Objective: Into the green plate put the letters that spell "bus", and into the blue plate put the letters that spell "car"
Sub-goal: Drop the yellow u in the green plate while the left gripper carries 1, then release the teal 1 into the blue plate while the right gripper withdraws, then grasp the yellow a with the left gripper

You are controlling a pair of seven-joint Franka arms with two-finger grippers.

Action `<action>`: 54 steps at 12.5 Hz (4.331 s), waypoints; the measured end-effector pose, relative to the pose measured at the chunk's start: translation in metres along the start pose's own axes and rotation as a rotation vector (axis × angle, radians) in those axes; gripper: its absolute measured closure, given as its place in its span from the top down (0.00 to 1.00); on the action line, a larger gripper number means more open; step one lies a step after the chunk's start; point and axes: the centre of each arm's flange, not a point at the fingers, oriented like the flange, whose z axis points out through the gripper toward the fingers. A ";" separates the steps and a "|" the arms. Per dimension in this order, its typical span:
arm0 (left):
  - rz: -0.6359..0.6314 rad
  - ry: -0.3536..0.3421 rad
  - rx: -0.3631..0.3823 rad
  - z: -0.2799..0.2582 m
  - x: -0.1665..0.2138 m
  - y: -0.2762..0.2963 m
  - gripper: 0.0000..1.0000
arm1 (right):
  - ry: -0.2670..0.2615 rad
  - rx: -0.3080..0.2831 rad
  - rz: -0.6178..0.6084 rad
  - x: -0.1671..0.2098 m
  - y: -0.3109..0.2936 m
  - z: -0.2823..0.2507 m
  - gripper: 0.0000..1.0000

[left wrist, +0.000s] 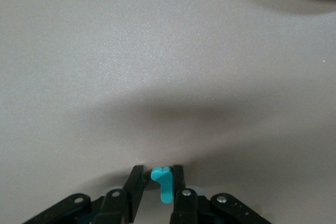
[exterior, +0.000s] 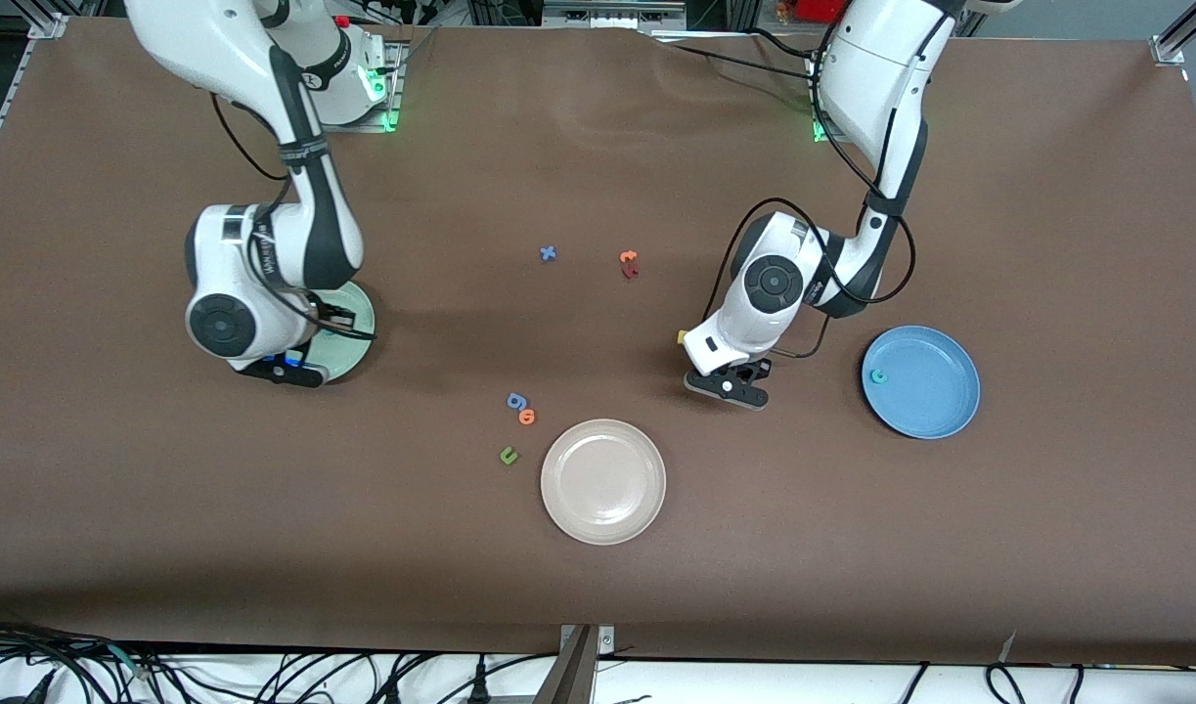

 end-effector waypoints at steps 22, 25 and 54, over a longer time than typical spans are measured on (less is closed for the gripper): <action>0.377 -0.054 0.034 -0.045 -0.025 -0.308 0.19 | 0.168 0.152 -0.161 -0.096 0.035 -0.317 1.00; 0.393 -0.069 0.025 -0.040 -0.039 -0.334 0.25 | 0.173 0.124 -0.175 -0.101 0.027 -0.318 1.00; -0.162 -0.046 -0.079 -0.002 -0.031 0.056 0.63 | 0.333 0.159 -0.126 -0.137 0.106 -0.315 1.00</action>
